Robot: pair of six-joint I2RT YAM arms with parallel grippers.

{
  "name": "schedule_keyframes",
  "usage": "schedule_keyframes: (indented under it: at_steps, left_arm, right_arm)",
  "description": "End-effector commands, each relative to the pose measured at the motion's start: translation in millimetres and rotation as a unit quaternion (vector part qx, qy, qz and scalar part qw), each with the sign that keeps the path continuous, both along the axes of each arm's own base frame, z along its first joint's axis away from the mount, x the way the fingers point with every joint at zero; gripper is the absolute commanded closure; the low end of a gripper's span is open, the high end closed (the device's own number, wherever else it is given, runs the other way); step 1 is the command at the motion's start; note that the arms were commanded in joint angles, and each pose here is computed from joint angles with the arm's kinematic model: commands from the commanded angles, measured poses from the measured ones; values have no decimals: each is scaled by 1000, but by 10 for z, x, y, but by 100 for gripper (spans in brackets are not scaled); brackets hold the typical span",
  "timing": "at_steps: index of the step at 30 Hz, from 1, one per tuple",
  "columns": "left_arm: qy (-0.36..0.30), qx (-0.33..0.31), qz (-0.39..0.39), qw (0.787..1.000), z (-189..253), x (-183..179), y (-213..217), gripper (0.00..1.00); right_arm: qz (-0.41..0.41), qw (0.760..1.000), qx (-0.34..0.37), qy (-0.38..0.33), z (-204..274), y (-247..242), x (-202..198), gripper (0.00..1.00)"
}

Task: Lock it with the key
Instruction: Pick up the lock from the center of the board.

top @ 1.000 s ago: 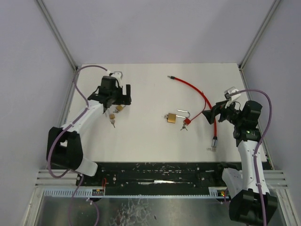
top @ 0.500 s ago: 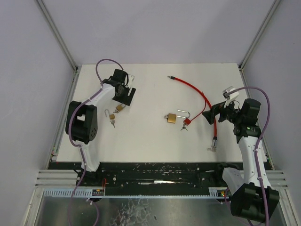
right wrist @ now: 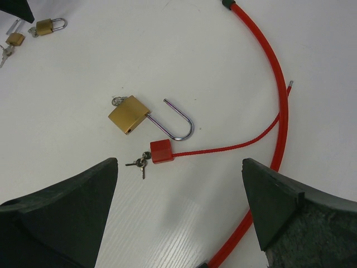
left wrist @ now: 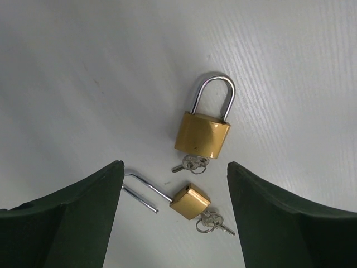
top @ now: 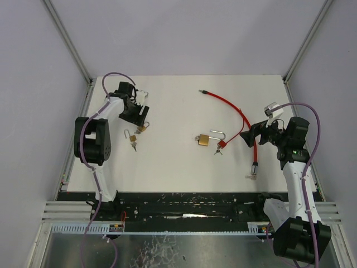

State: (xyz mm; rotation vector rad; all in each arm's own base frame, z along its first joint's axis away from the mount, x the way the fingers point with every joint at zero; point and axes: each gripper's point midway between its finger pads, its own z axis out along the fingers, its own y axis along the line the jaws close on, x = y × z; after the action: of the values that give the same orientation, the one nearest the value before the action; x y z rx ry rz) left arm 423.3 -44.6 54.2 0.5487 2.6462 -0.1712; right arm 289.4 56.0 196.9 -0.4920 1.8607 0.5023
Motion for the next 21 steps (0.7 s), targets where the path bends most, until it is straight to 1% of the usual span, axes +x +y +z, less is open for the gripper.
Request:
schedule_keyframes:
  at_steps: [1, 6, 14, 21]
  left_arm:
    - [6, -19, -48, 999, -3, 21, -145, 28]
    - [20, -32, -61, 997, -105, 7, -201, 29]
    - [36, -25, -68, 997, -246, -1, -257, 31]
    - [46, -10, -82, 996, -365, -30, -353, 37]
  right_arm:
    - [-3, 999, -10, -36, 214, -26, 58, 1]
    - [-3, 999, -9, -37, 217, -21, 56, 1]
    - [-2, 999, -7, -33, 199, -15, 61, 1]
    - [-3, 999, -8, -32, 187, -21, 61, 1]
